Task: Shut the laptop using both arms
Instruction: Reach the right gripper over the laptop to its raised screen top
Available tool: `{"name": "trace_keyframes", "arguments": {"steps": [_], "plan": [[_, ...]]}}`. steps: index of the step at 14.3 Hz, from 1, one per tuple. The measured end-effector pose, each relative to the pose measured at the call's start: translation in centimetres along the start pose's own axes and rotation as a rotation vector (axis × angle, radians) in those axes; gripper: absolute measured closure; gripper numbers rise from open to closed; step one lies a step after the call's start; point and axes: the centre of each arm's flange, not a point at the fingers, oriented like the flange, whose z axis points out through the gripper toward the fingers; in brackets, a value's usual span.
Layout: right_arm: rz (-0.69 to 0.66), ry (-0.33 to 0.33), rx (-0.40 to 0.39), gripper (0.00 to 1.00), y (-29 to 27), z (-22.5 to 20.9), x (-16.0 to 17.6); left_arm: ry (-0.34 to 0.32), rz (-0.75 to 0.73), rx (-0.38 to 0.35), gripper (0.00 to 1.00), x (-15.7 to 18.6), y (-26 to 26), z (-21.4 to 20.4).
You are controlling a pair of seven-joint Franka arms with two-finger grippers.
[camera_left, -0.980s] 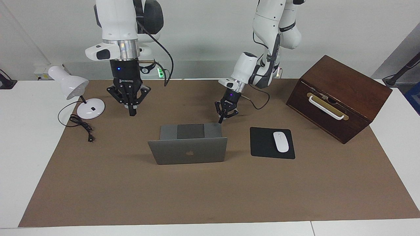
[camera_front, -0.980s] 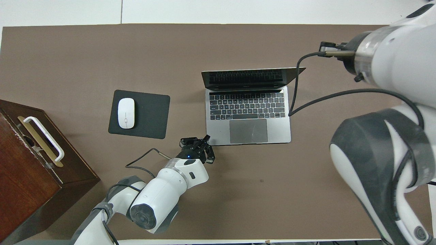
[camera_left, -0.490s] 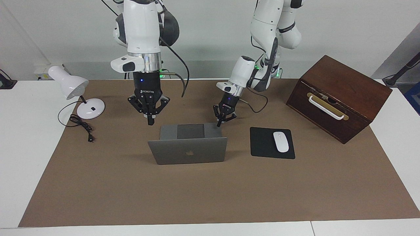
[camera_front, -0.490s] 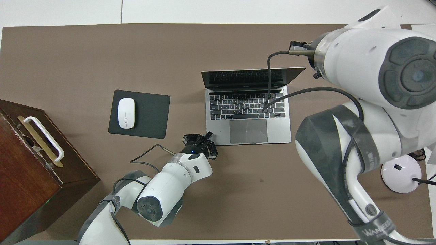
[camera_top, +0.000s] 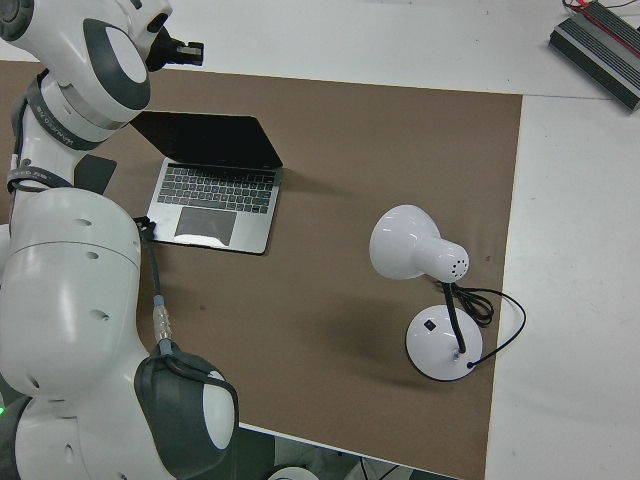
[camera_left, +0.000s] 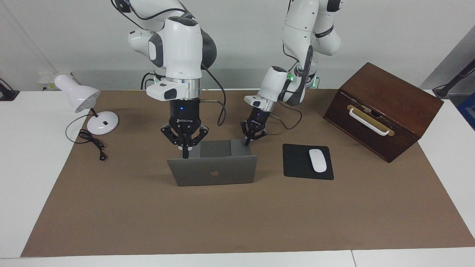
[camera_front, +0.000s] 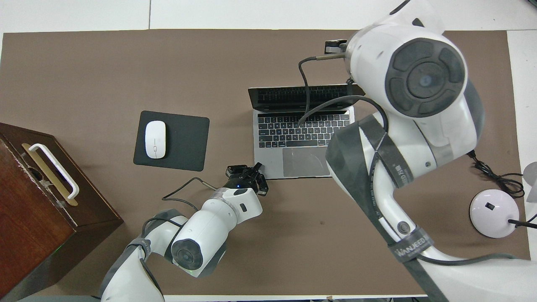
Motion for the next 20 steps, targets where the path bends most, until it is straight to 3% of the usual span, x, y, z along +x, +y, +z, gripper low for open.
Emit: {"name": "trace_keyframes", "arguments": {"steps": [9,20], "plan": [[-0.050,0.063,0.055,0.99,-4.0,1.6,0.1,-0.001,0.006,-0.004,0.99,-0.1,0.3,0.1],[0.004,0.025,0.089,0.99,-2.7,4.7,0.7,-0.001,0.046,-0.011,0.99,-0.2,0.9,0.1]]}}
